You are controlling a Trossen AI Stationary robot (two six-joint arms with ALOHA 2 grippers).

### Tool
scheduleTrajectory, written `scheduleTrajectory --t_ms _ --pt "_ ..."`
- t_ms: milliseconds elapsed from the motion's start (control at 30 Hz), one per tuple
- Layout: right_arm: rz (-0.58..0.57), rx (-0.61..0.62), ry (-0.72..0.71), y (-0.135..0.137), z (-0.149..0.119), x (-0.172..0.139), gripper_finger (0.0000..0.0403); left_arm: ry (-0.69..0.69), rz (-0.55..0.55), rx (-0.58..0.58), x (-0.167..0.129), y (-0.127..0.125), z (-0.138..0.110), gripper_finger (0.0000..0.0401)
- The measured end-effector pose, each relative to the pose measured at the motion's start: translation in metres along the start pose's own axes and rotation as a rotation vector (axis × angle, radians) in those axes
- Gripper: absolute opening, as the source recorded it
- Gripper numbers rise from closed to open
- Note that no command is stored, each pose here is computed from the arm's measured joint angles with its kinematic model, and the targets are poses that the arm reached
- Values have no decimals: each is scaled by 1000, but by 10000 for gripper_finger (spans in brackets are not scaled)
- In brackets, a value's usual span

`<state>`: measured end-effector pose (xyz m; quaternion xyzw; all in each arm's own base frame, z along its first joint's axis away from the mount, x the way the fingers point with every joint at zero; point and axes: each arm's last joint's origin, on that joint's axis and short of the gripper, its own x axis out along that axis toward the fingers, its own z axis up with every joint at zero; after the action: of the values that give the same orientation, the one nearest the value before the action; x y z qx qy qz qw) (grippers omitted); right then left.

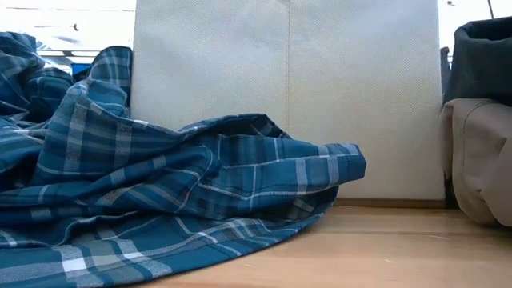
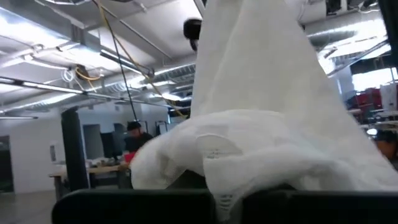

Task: Sort clothes
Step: Put the white shirt into the laundry organizer

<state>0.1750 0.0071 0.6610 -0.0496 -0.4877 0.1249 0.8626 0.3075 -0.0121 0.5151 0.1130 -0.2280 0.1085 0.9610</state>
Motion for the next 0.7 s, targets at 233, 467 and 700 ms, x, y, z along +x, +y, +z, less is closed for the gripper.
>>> scheduleTrajectory --t_ms 233,467,700 --pt "-5 46 50 -6 -50 12 0 78 -2 14 -18 22 51 5" --pt "-8 65 118 -7 -68 13 0 275 -31 -46 -37 27 52 5" --pt "-6 88 132 -5 -65 13 0 473 -71 -67 -29 13 18 6"
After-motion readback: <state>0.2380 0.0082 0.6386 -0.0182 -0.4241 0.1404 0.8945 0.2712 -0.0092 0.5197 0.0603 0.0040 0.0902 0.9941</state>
